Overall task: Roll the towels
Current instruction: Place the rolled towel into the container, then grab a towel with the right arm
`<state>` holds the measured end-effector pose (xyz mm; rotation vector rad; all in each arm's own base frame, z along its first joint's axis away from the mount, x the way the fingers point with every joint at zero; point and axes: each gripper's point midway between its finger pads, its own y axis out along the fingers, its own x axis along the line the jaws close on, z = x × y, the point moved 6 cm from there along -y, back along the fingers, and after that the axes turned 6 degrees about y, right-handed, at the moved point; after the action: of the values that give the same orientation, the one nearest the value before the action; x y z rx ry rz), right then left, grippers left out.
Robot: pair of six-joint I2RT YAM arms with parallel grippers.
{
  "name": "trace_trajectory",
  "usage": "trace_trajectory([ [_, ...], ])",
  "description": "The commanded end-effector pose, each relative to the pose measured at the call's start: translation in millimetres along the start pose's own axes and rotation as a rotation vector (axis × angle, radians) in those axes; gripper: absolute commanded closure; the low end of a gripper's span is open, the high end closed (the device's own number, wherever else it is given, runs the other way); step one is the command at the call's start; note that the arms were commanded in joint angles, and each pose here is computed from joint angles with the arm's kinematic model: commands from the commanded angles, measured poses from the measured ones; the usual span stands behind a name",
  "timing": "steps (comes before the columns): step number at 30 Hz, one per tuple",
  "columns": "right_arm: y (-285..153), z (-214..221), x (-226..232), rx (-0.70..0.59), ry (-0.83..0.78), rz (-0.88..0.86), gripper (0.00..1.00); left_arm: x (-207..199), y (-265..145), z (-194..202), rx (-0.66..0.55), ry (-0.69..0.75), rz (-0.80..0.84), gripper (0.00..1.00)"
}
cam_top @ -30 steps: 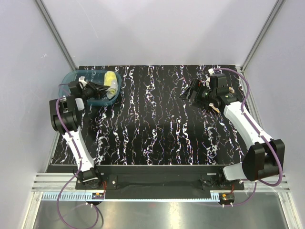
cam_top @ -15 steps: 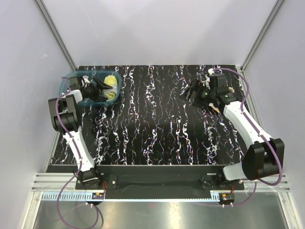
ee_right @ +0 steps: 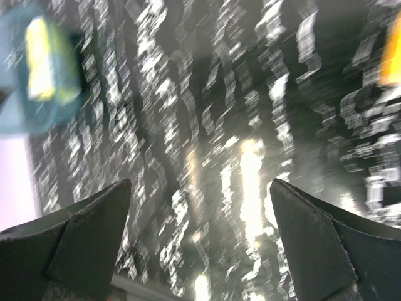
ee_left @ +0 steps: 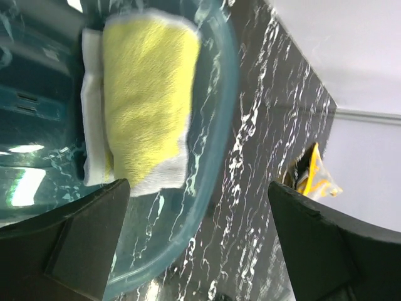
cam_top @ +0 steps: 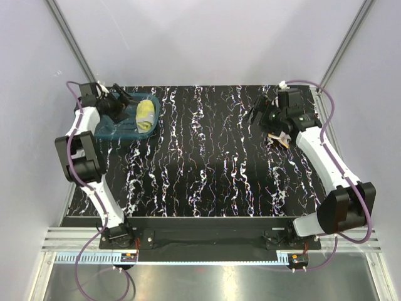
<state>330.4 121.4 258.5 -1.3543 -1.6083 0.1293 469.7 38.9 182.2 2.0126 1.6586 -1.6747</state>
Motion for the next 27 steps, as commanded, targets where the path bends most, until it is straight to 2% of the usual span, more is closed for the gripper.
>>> trace_trajectory([
  [1, -6.1, -37.3, -29.6, -0.15, -0.021, 0.268, 0.0, -38.6, -45.2, -21.1, -0.122, 0.133, -0.035, 0.01],
  [2, 1.4, -39.2, -47.2, -0.132, -0.002, 0.355, 0.0, -41.5, -51.7, -19.6, -0.131, 0.16, -0.048, 0.01],
  [3, 0.4, -50.8, -59.6, -0.168, 0.015, 0.428, 0.0, -42.1, -55.2, -15.6, -0.141, 0.177, -0.08, 0.01],
  [5, 6.6, -65.6, -101.9, -0.155, 0.121, 0.543, 0.0, -55.5, -71.6, -3.1, -0.163, 0.25, -0.103, 0.01],
  [6, 13.2, -65.2, -106.0, -0.124, 0.147, 0.517, 0.0, -76.3, -80.7, 7.1, -0.176, 0.304, -0.074, 0.01],
  [8, 21.7, -73.9, -138.5, -0.109, 0.236, 0.554, 0.0, -84.9, -84.2, 28.9, -0.139, 0.365, -0.091, 0.01],
  [10, 32.2, -75.6, -146.1, -0.089, 0.249, 0.561, 0.0, -111.7, -93.6, 53.1, -0.127, 0.452, -0.052, 0.01],
  [11, 44.1, -72.3, -153.8, -0.056, 0.254, 0.578, 0.0, -109.1, -92.5, 67.6, -0.096, 0.466, -0.057, 0.01],
  [13, 57.3, -73.8, -153.7, -0.028, 0.265, 0.545, 0.0, -120.4, -103.1, 85.7, -0.096, 0.501, -0.018, 0.01],
  [17, 81.7, -73.6, -152.7, 0.022, 0.282, 0.468, 0.04, -108.7, -112.1, 116.1, -0.055, 0.508, 0.011, 0.01],
  [23, 87.5, -54.5, -150.4, 0.075, 0.333, 0.403, 0.05, -102.4, -137.4, 132.5, -0.044, 0.595, -0.015, 0.01],
  [27, 91.5, -41.0, -149.4, 0.089, 0.397, 0.352, 0.05, -98.1, -141.7, 138.1, -0.097, 0.609, -0.014, 0.01],
])
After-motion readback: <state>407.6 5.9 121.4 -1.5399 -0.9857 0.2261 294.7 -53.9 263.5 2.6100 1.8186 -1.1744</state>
